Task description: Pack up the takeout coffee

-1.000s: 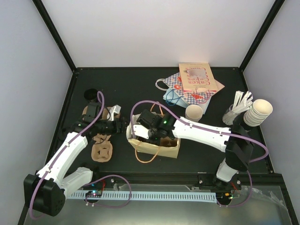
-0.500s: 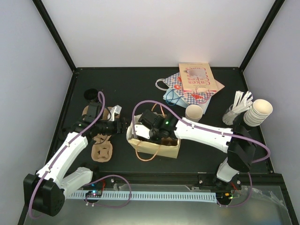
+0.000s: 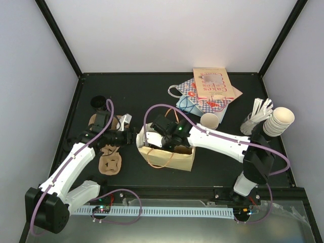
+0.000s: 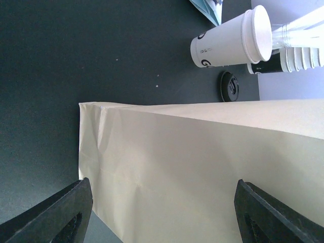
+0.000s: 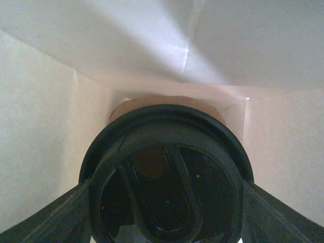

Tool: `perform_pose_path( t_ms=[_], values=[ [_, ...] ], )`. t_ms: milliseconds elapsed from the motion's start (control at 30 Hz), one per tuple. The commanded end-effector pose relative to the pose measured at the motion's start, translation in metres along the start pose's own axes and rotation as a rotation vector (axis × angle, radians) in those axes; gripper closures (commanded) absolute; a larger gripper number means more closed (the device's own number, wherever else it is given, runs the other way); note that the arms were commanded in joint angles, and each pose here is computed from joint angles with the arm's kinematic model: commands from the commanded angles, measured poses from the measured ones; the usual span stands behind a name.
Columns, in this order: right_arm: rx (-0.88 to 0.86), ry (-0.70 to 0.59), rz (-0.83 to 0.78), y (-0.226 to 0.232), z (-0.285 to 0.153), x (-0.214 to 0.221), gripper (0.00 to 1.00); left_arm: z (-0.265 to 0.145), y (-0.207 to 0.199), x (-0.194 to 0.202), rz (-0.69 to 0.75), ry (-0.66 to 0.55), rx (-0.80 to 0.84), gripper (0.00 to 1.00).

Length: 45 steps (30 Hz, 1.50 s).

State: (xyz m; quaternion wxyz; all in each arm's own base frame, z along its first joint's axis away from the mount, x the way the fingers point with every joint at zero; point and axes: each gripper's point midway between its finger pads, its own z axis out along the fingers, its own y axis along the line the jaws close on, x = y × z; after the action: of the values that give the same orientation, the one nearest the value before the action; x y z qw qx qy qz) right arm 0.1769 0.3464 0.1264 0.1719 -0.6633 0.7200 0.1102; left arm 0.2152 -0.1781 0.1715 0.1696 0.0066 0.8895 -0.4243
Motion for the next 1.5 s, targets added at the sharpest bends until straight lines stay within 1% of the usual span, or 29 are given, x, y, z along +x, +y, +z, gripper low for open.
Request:
perform_pose_path(
  t_ms=[0, 100, 267, 333, 433, 533, 767, 900, 1100, 1333, 1467],
  values=[
    [-0.056, 0.296, 0.059, 0.018, 0.025, 0.067, 0.46, -0.002, -0.009, -0.003, 0.022, -0.013, 0.024, 0.21],
    [0.025, 0.327, 0.040, 0.008, 0.025, 0.072, 0.46, -0.002, -0.008, -0.003, 0.021, -0.011, 0.022, 0.21],
    [0.125, 0.307, 0.006, -0.003, 0.019, 0.065, 0.45, -0.001, -0.008, -0.002, 0.020, -0.011, 0.021, 0.21],
    [0.110, 0.283, 0.004, 0.000, 0.018, 0.061, 0.45, -0.001, -0.009, -0.003, 0.021, -0.012, 0.022, 0.21],
    [0.024, 0.240, 0.002, 0.015, 0.019, 0.057, 0.46, -0.001, -0.009, -0.002, 0.021, -0.010, 0.022, 0.21],
    [-0.061, 0.217, 0.034, 0.023, 0.020, 0.055, 0.46, -0.001, -0.008, -0.003, 0.022, -0.011, 0.020, 0.21],
    [-0.166, 0.241, 0.078, 0.032, 0.023, 0.064, 0.46, -0.001, -0.009, -0.004, 0.022, -0.012, 0.020, 0.21],
    [-0.158, 0.248, 0.085, 0.030, 0.023, 0.065, 0.45, -0.002, -0.010, -0.005, 0.024, -0.013, 0.021, 0.21],
    [-0.092, 0.276, 0.088, 0.018, 0.021, 0.067, 0.44, -0.002, -0.011, -0.006, 0.028, -0.014, 0.023, 0.21],
    [-0.057, 0.267, 0.082, 0.012, 0.018, 0.064, 0.44, -0.002, -0.011, -0.009, 0.037, -0.016, 0.011, 0.21],
    [0.015, 0.289, 0.055, 0.004, 0.017, 0.066, 0.44, -0.003, -0.011, -0.010, 0.042, -0.016, 0.002, 0.20]
  ],
)
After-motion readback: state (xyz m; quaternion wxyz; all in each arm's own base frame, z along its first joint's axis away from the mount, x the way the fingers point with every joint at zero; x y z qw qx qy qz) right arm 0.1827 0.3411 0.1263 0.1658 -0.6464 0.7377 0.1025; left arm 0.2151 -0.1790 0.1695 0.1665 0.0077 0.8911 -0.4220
